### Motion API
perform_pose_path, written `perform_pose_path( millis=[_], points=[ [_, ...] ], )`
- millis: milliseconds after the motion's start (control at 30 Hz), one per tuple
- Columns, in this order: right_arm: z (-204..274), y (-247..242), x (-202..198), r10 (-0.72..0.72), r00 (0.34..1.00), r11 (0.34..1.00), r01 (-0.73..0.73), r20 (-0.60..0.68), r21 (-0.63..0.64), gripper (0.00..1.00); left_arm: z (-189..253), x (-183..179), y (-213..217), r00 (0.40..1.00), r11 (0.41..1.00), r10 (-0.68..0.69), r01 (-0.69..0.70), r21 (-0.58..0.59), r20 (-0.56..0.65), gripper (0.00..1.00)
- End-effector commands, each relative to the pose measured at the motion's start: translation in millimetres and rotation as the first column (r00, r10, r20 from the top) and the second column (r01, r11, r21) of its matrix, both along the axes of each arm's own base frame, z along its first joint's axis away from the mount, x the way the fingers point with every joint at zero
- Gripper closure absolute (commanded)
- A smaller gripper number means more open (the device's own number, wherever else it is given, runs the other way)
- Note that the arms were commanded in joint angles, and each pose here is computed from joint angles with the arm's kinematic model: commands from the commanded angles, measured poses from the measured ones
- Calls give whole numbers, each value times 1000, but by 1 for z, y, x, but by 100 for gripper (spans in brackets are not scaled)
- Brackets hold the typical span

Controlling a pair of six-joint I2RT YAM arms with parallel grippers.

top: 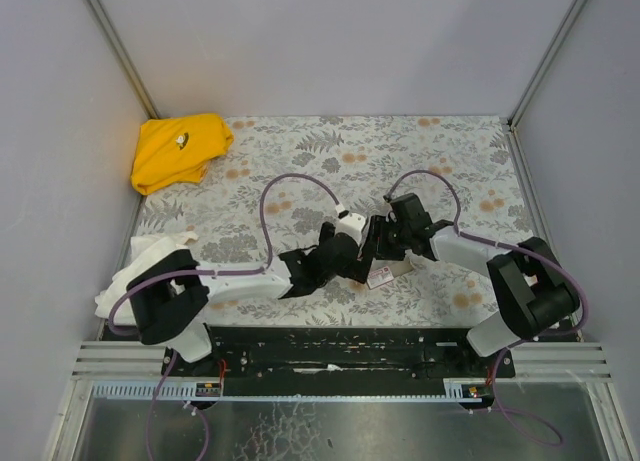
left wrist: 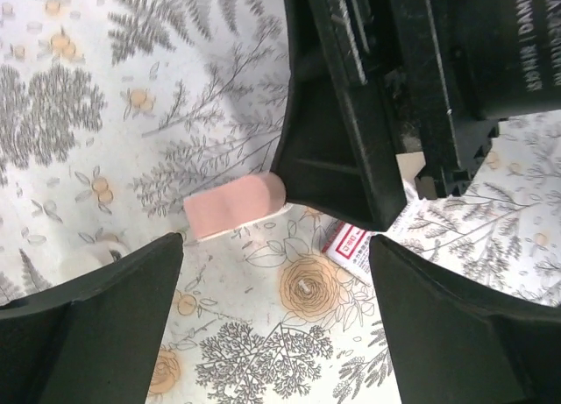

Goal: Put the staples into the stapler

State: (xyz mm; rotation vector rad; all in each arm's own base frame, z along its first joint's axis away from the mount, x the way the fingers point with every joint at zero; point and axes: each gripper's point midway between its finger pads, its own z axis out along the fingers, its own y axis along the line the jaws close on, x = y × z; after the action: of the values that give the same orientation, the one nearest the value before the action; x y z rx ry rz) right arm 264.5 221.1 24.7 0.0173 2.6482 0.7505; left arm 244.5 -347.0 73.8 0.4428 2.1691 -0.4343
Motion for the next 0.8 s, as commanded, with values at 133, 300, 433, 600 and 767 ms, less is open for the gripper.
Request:
perform_pose_path(
  millis=[133,300,433,600,767],
  points=[
    [28,-29,2,-20,996,998,24,84,-56,33,20,15,-9,932,935,-353,355,-3,85,13],
    [35,-46,0,-38,995,997,44,91,-70,28,4,25,-17,885,887,-462,461,45,57,13],
    [44,-55,-4,-44,994,997,51,102,-65,25,-5,31,-23,850,851,-525,523,42,40,14],
    [54,-59,-11,-46,992,998,51,118,-35,22,-21,35,-24,817,816,-577,576,36,3,14],
    [58,-61,-15,-50,991,998,53,123,-19,21,-33,35,-18,825,824,-564,565,48,-40,23]
  ],
)
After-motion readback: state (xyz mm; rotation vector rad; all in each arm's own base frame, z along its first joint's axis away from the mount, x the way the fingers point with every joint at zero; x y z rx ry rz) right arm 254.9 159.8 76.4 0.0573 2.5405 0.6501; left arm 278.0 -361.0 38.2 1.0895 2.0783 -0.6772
